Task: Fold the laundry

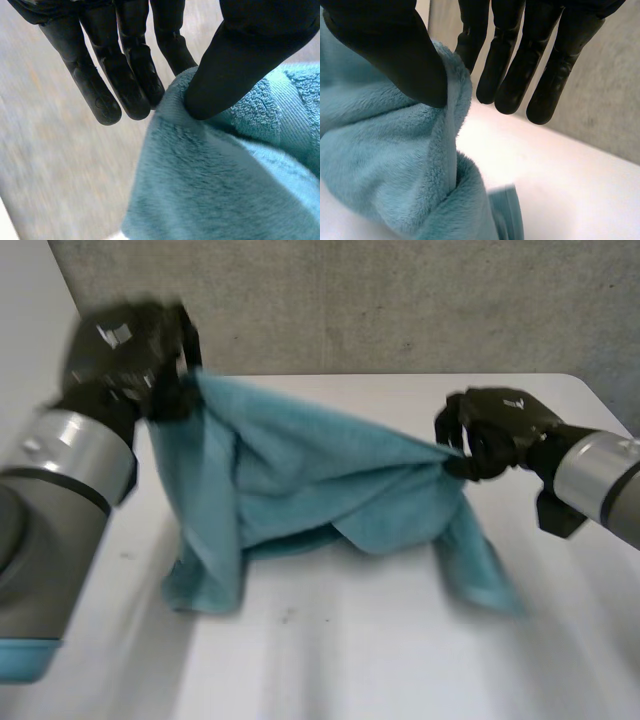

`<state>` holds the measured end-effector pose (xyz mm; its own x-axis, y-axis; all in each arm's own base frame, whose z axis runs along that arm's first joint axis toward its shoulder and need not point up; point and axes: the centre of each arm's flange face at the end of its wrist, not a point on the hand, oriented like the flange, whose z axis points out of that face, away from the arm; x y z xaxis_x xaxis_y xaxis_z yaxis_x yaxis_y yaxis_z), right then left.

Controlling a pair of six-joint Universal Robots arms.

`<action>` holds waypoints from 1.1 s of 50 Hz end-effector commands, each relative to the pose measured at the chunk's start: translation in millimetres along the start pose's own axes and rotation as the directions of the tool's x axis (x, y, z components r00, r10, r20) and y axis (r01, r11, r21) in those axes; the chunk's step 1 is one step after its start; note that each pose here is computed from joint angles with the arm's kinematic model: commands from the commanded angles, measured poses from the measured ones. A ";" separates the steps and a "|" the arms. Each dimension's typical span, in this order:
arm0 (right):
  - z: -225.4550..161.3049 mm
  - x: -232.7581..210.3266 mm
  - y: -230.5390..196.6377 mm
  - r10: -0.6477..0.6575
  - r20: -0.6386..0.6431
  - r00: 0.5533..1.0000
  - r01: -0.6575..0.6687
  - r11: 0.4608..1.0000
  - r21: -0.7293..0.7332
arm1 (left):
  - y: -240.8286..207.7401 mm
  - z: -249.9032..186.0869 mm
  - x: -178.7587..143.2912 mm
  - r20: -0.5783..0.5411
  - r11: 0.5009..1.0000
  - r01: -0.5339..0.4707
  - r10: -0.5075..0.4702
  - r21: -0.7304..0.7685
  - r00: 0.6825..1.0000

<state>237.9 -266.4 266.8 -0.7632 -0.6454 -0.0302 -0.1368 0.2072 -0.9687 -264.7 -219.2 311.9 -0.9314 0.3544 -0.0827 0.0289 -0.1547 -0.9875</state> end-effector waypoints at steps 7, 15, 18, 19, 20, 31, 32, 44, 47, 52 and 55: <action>37.3 15.3 38.9 -0.302 -0.039 0.953 0.282 0.925 -0.253 | 105.7 25.9 27.1 -0.074 0.960 -0.064 0.045 -0.271 0.996; 66.4 40.4 -92.5 -0.424 -0.357 0.833 0.492 0.861 0.126 | 8.6 93.2 26.5 -0.015 0.994 -0.015 0.017 0.104 1.000; 55.2 40.3 -151.0 -0.377 -0.487 0.788 0.565 0.756 0.329 | -62.8 105.0 16.4 0.028 0.923 0.023 -0.036 0.384 0.999; 55.1 40.2 -151.3 -0.377 -0.488 0.788 0.566 0.756 0.330 | -93.6 101.3 9.0 0.046 0.866 0.030 -0.062 0.498 0.997; 41.8 34.3 -174.0 -0.346 -0.523 0.779 0.587 0.696 0.414 | -117.6 96.9 -0.8 0.071 0.810 0.030 -0.087 0.586 0.994; 17.3 5.1 -130.0 -0.366 -0.395 0.842 0.525 0.722 0.450 | -65.9 84.6 -15.5 0.106 0.895 -0.013 -0.039 0.445 0.994; 21.0 4.5 -110.4 -0.373 -0.362 0.854 0.505 0.760 0.408 | -65.8 84.6 -15.4 0.105 0.896 -0.013 -0.038 0.445 0.994; 29.7 1.5 33.8 -0.309 -0.135 0.942 0.303 0.951 -0.059 | 53.2 41.0 -5.0 0.048 0.998 -0.046 0.045 0.030 0.998; 34.9 2.2 60.6 -0.275 -0.096 0.957 0.259 0.954 -0.152 | 53.7 34.1 -3.6 0.042 0.999 -0.046 0.045 0.021 0.998; 38.6 1.8 71.2 -0.264 -0.087 0.961 0.247 0.954 -0.170 | 23.3 25.3 -1.4 0.036 0.994 -0.030 0.027 0.101 0.999; 40.7 8.6 71.0 -0.225 -0.117 0.967 0.207 0.967 -0.147 | -4.0 17.3 3.2 0.021 0.984 -0.012 0.009 0.177 1.000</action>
<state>250.4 -279.8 197.1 -0.7521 -0.6062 0.2584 -0.4236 0.1444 -0.8943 -271.6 -256.4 270.9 -0.9436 0.3098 -0.1172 0.0542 -0.2046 -0.9774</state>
